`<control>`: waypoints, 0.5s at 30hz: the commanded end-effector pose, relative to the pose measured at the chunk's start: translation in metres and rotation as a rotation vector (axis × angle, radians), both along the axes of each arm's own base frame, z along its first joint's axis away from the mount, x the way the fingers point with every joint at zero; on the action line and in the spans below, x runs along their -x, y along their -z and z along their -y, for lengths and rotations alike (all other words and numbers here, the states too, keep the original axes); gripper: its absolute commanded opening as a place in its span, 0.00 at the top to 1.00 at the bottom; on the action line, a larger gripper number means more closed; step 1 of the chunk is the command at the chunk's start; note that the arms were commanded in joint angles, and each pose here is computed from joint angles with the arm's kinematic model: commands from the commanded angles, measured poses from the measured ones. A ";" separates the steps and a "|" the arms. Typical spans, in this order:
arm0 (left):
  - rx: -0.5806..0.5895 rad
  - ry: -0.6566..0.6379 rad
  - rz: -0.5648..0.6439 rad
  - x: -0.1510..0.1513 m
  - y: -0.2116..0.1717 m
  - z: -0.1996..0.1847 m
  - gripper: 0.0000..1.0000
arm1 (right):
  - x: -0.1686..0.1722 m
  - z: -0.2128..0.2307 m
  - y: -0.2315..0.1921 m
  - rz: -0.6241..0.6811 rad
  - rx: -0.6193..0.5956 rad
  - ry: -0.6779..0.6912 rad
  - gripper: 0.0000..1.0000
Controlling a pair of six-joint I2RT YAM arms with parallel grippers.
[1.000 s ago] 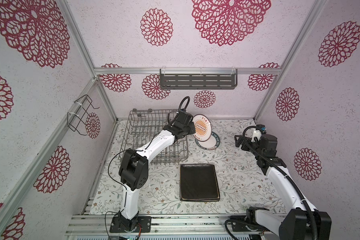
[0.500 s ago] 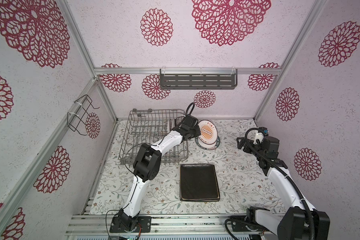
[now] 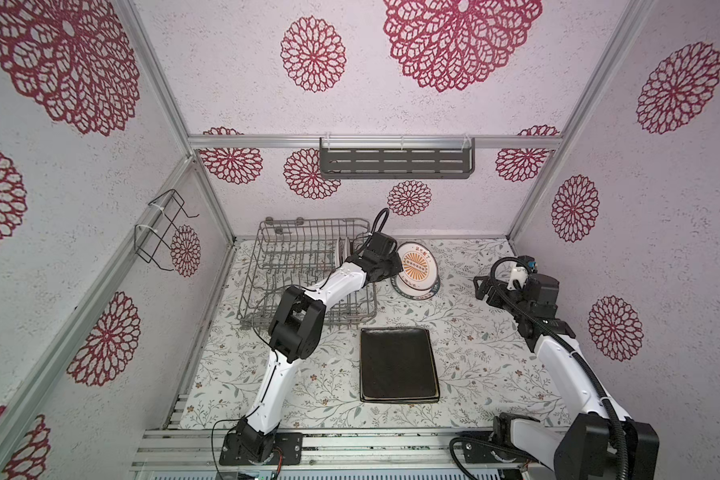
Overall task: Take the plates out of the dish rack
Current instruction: 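Lower the sunburst plate onto the green plates and open the left gripper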
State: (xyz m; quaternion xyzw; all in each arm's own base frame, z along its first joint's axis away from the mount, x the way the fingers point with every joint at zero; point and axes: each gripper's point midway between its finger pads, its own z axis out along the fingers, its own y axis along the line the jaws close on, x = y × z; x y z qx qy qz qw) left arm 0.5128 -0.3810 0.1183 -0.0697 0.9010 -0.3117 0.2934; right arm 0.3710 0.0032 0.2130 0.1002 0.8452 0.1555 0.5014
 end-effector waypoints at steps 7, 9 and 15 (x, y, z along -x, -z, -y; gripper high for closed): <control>0.027 0.001 -0.013 -0.001 0.018 0.012 1.00 | 0.002 0.004 -0.005 0.014 -0.004 0.017 0.02; 0.021 -0.003 -0.012 -0.001 0.021 0.010 0.98 | 0.002 0.003 -0.005 0.014 -0.005 0.016 0.03; 0.014 -0.002 -0.032 0.002 0.030 0.010 0.78 | 0.001 0.003 -0.006 0.012 -0.004 0.015 0.03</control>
